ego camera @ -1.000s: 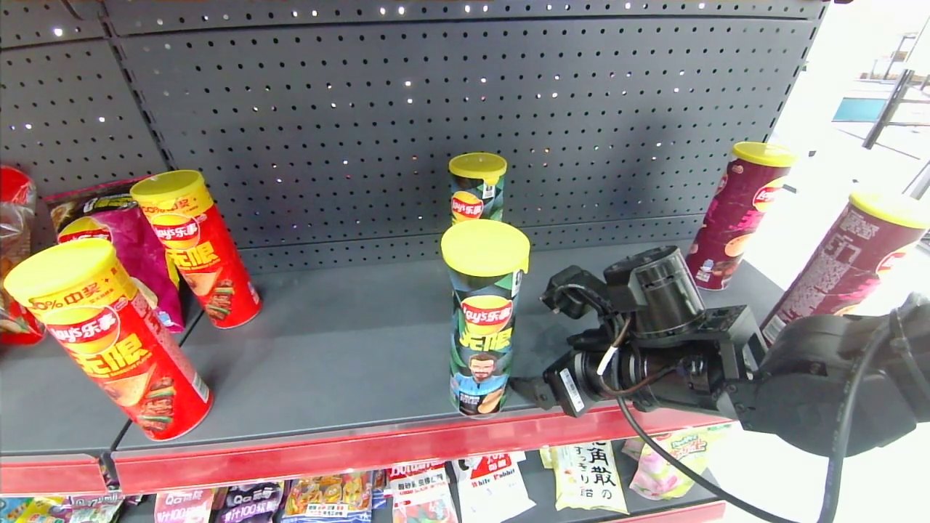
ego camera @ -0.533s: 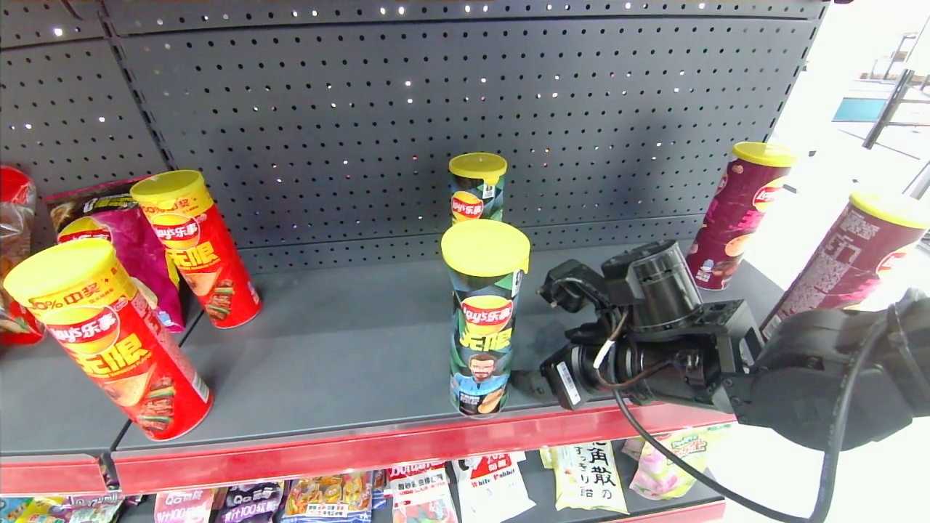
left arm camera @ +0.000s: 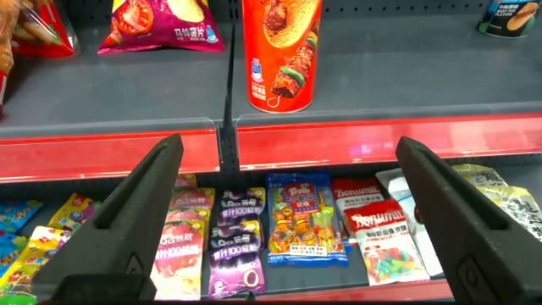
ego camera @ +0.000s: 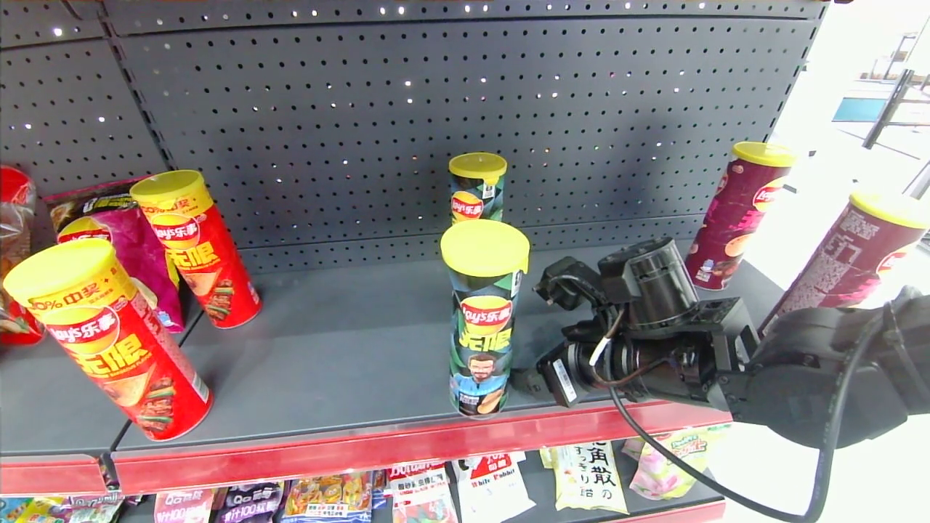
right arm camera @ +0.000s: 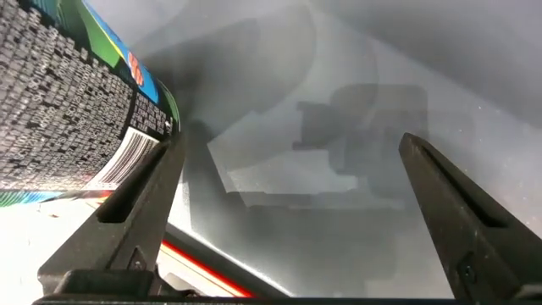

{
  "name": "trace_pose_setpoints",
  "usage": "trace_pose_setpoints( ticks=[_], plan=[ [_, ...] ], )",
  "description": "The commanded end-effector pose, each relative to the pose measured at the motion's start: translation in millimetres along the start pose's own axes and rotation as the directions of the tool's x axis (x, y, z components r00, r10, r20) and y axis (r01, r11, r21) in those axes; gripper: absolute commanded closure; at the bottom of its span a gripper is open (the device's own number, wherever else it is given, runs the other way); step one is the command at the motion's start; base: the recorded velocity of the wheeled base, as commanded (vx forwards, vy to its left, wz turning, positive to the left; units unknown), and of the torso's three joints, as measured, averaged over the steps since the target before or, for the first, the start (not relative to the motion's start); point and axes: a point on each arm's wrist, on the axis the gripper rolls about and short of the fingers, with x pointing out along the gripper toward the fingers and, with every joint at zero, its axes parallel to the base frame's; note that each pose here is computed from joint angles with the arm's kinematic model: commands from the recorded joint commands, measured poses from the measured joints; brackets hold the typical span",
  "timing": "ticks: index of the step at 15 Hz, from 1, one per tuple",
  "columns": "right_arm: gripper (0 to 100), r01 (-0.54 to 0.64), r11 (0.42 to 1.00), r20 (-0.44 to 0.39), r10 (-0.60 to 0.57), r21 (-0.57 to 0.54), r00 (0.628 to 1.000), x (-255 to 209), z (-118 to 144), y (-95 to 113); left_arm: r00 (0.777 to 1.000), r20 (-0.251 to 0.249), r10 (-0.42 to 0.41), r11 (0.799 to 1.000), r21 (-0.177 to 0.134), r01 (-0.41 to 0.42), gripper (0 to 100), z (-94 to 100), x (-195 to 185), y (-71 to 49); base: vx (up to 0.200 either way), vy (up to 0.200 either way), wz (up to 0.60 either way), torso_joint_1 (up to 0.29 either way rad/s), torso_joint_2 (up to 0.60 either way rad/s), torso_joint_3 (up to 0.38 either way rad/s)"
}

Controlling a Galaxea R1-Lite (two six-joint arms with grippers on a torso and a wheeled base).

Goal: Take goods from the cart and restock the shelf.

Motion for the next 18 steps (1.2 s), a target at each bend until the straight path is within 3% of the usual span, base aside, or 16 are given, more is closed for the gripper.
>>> trace_pose_setpoints(
  ticks=[1, 18],
  plan=[
    [0, -0.005, 1.000, 0.002, 0.005, -0.004, 1.000, -0.4, 0.3, 2.0, 1.000, 0.001, 0.001, 1.000, 0.000, -0.001, 0, 0.0, 0.0, 0.0, 0.000, 0.000, 0.00, 0.000, 0.00, 0.000],
    [0, -0.006, 1.000, 0.008, 0.006, -0.003, 1.000, 0.5, 1.0, 2.6, 1.000, 0.001, 0.000, 1.000, 0.000, 0.000, 0, 0.0, 0.0, 0.0, 0.000, 0.000, 0.00, 0.000, 0.00, 0.000]
  ],
)
